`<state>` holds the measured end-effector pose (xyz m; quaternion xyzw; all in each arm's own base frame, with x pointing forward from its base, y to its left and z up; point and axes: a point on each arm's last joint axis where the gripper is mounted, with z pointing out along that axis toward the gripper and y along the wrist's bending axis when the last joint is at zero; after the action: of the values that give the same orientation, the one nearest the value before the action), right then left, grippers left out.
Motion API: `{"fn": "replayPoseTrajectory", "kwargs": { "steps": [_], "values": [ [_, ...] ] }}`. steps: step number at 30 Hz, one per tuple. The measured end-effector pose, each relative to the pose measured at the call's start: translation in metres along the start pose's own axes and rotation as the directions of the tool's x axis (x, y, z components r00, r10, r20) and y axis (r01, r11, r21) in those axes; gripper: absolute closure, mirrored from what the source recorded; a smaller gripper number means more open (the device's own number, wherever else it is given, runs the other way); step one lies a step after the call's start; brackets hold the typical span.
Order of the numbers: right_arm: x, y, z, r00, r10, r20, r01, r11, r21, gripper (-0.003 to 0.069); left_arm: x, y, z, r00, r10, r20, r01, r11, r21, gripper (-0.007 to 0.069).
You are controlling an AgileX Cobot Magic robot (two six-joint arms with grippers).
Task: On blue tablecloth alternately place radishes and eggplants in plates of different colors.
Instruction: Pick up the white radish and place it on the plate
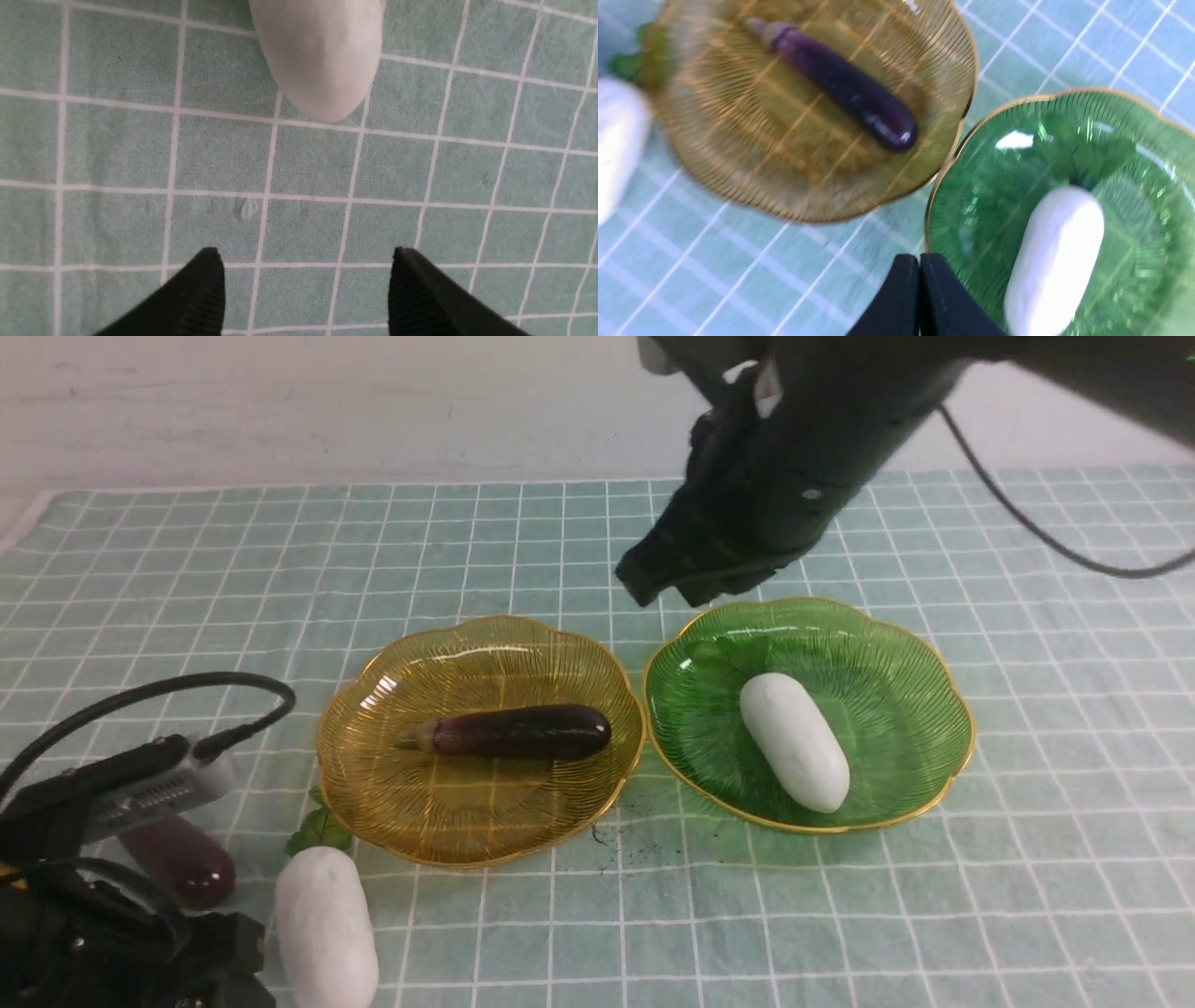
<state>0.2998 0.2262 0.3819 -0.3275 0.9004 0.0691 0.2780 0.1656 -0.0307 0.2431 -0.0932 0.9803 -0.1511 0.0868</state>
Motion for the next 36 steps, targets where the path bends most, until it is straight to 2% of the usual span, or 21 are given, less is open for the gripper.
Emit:
{"fn": "replayPoseTrajectory", "kwargs": {
  "steps": [3, 8, 15, 20, 34, 36],
  "values": [
    [0.029, 0.001, -0.036, 1.000, 0.004, 0.016, -0.004, 1.000, -0.006, 0.0673, -0.011, 0.002, 0.014, 0.999, -0.006, -0.043, 0.006, 1.000, -0.013, 0.0199],
    [0.093, 0.002, -0.087, 0.999, 0.008, 0.036, -0.008, 1.000, 0.006, 0.0674, -0.051, -0.002, 0.036, 0.998, -0.028, -0.058, 0.027, 0.999, -0.027, 0.0199],
    [0.164, 0.004, -0.120, 0.997, 0.036, 0.070, -0.037, 0.999, 0.012, 0.0674, -0.080, -0.003, 0.059, 0.995, -0.061, -0.079, 0.059, 0.998, -0.030, 0.0199],
    [0.198, 0.005, -0.131, 0.994, 0.052, 0.100, -0.054, 0.998, 0.011, 0.0674, -0.088, -0.001, 0.079, 0.990, -0.092, -0.107, 0.090, 0.996, -0.024, 0.0198],
    [0.208, 0.005, -0.137, 0.991, 0.054, 0.120, -0.056, 0.998, 0.010, 0.0674, -0.091, -0.003, 0.090, 0.985, -0.054, -0.164, 0.057, 0.998, 0.015, 0.0223],
    [0.208, 0.005, -0.137, 0.991, 0.054, 0.120, -0.056, 0.998, 0.010, 0.0674, -0.087, -0.003, 0.087, 0.979, -0.003, -0.205, 0.007, 1.000, 0.015, 0.0223]
  ]
}}
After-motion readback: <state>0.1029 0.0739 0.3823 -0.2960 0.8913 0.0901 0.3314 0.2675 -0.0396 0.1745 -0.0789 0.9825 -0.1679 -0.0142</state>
